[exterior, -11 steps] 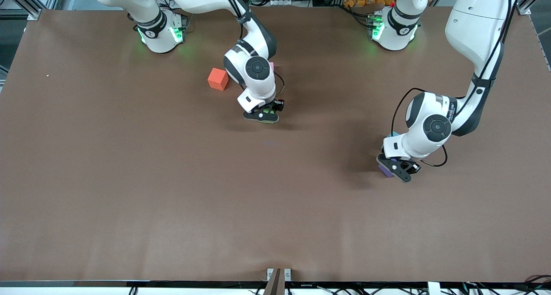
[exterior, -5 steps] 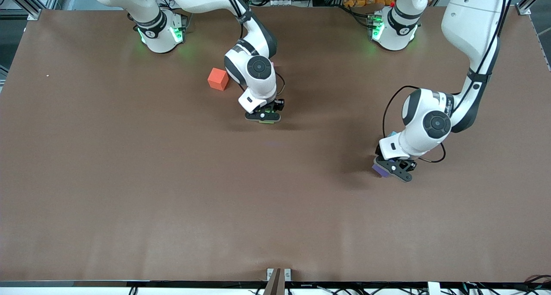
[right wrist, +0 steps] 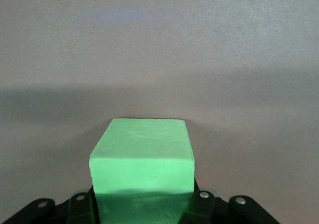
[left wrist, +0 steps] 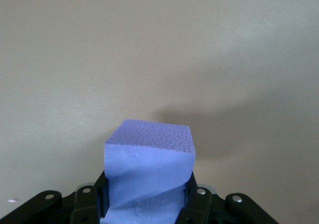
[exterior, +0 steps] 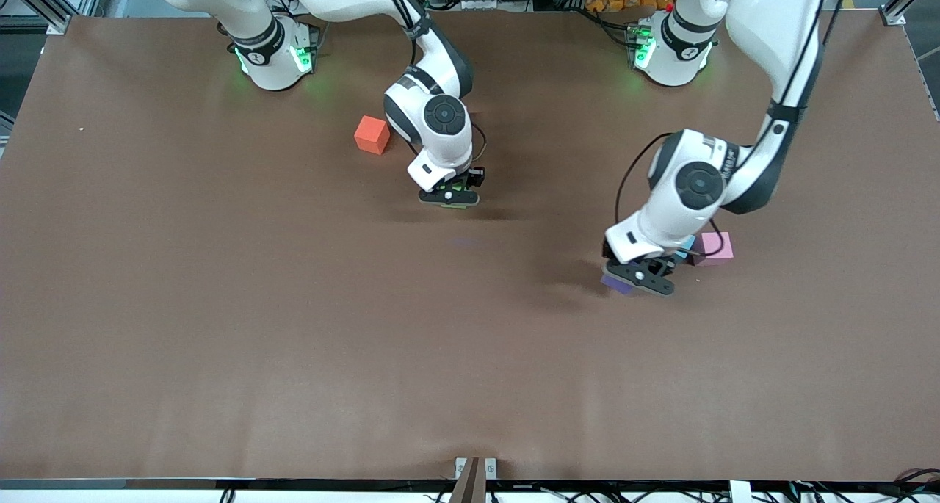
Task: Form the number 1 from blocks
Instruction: 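Carry the purple block with the left gripper while the right gripper withdraws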
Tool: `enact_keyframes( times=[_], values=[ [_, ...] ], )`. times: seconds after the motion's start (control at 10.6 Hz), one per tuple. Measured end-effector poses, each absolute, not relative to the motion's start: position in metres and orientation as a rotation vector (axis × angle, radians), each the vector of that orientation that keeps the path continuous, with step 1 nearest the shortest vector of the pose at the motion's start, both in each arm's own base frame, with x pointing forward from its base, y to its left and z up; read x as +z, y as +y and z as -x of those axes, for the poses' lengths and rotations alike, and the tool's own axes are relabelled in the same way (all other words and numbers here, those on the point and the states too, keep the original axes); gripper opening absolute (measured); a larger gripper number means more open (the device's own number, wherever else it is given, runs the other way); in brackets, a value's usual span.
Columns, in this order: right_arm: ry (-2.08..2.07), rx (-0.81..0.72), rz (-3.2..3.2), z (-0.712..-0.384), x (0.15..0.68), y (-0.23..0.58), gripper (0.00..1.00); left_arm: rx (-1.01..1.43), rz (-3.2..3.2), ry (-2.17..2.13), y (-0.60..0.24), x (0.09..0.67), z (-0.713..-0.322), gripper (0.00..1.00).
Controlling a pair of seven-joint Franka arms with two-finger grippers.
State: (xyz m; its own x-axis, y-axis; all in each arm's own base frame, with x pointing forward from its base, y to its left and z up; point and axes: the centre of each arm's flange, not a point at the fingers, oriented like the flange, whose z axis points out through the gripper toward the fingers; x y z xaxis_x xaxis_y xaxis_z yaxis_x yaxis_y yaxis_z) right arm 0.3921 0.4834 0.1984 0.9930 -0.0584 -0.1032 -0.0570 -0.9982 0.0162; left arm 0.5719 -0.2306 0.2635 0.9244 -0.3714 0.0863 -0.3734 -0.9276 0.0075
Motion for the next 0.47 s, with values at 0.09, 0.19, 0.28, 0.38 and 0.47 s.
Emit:
enact_keyframes(
  times=[0.09,0.19,0.28,0.38,0.47],
  values=[
    [-0.087,-0.165,-3.121,-0.391,0.198,0.484,0.70,0.130,-3.059,-0.551,-0.241,0.264,-0.568,0.57],
    [-0.079,-0.165,-3.121,-0.388,0.198,0.486,0.83,0.129,-3.060,-0.520,-0.248,0.265,-0.565,0.57],
    [-0.075,-0.162,-3.122,-0.387,0.199,0.488,0.97,0.129,-3.061,-0.503,-0.251,0.265,-0.564,0.57],
    [-0.077,-0.154,-3.128,-0.390,0.202,0.489,1.00,0.129,-3.062,-0.496,-0.251,0.265,-0.564,0.57],
    [-0.089,-0.138,-3.135,-0.396,0.209,0.488,1.00,0.132,-3.062,-0.490,-0.251,0.266,-0.565,0.57]
  ],
)
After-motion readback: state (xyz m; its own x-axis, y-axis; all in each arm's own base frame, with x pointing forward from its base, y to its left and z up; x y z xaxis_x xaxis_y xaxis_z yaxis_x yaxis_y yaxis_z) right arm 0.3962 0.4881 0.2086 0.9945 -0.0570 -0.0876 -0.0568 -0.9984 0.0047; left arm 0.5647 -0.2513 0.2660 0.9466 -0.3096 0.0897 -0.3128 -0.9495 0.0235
